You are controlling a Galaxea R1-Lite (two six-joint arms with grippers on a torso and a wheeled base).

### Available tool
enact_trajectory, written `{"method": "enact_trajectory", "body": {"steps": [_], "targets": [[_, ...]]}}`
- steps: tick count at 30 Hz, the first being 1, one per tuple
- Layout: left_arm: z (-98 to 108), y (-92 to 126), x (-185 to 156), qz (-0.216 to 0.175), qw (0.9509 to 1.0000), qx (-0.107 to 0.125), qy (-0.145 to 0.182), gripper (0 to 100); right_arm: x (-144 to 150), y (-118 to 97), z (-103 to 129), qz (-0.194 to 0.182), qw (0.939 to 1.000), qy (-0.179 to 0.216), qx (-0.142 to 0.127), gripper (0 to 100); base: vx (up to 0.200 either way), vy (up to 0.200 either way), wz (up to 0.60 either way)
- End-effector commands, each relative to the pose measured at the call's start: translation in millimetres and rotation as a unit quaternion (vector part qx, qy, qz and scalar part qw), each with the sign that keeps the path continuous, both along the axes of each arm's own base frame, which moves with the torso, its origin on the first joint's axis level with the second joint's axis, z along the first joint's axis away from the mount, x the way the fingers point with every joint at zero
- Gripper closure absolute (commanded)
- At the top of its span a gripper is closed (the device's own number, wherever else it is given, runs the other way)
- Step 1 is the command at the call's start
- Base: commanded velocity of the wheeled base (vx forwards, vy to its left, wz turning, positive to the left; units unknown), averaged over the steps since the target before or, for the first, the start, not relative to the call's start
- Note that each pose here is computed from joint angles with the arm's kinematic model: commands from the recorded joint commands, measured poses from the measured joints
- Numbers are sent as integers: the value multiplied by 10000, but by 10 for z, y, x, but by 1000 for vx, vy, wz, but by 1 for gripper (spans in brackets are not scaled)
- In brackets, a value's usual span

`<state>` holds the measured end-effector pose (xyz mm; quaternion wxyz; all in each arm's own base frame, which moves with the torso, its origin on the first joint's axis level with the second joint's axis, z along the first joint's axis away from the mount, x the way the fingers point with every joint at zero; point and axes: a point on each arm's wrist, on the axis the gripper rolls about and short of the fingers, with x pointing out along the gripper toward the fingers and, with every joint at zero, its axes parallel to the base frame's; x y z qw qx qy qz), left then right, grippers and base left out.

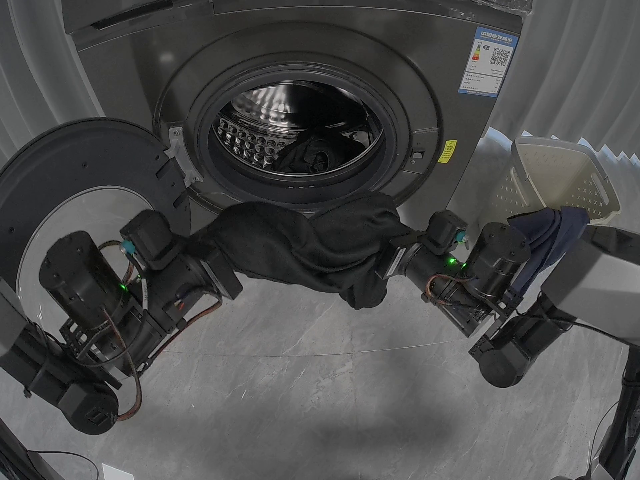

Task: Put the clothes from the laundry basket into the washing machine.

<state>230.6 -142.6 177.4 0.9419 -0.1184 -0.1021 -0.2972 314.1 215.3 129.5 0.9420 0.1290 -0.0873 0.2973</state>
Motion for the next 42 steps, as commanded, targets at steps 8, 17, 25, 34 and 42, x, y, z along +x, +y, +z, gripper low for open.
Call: {"method": "enact_trajectory", "body": {"steps": [8,17,25,34,42], "targets": [[-534,-38,134,39,9948,544,864,0,-260,-132,382,-12,9992,-310,242,100,0,0,0],[-863,46,-40,-3,9829,1029,1525,0,-275,-156,381,-25,9993,-288,234,100,0,0,0],[-1057,100,-290,-490,9682,1611,1850,0,-270,-152,409,-24,9990,-320,296,100,0,0,0],[-1125,1,-374,-899,9609,1879,1825,0,-305,-164,440,11,9989,-302,365,100,0,0,0],[-775,-359,-53,-1044,9826,1269,868,0,-365,-33,381,156,9991,-221,329,100,0,0,0]]}}
